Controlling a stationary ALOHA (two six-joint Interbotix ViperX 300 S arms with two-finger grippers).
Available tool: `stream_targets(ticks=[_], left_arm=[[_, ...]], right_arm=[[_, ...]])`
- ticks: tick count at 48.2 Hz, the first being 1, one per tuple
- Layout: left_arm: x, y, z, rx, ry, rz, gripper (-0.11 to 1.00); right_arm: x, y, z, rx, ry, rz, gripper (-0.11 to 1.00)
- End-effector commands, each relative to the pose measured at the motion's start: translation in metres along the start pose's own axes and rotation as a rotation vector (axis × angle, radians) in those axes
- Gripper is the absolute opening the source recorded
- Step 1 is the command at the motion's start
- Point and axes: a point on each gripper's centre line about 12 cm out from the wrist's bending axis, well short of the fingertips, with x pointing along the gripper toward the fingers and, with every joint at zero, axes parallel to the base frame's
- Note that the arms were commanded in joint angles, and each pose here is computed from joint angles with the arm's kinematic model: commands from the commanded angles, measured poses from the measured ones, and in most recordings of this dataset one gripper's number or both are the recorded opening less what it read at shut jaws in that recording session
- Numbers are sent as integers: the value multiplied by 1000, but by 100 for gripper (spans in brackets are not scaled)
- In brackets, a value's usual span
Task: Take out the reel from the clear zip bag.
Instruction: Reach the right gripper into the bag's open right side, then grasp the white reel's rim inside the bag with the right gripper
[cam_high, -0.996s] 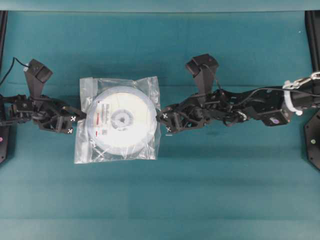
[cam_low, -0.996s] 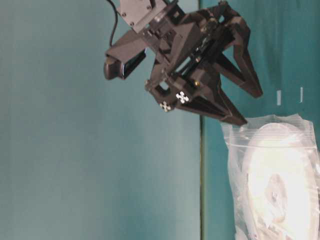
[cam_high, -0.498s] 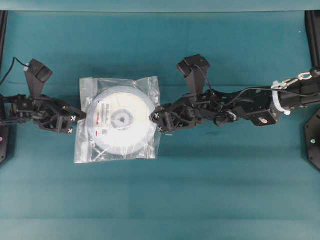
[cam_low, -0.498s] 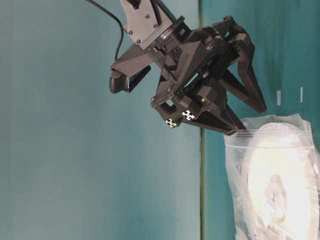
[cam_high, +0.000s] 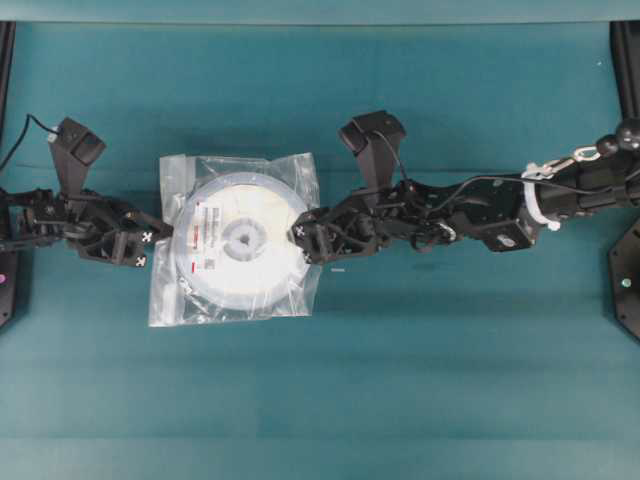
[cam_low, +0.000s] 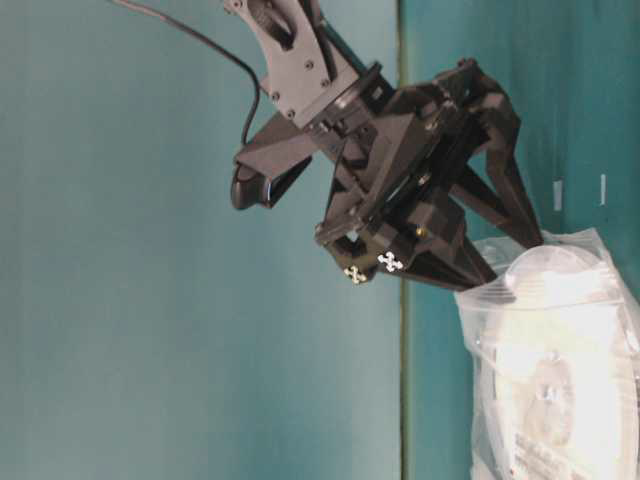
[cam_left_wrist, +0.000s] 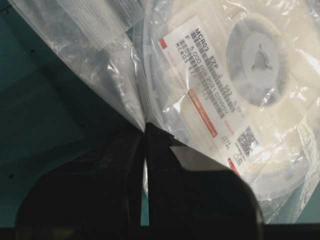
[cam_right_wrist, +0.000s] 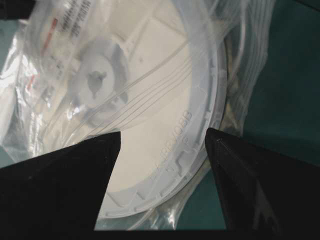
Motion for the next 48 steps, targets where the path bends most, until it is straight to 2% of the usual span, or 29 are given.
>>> stream_targets(ticks=[1,22,35,48], left_arm=[[2,-5,3,6,-10,-16,1],[1,-5,3,5,-11,-17,1],[2,-5,4,5,-11,-17,1],[2,-5,4,6,-11,-17,1]], right_arm=[[1,8,3,12,-11,20,85],[6,4,0,12,9,0,85],[12,15,4,9,1,22,85],[12,14,1,12,15,13,82]])
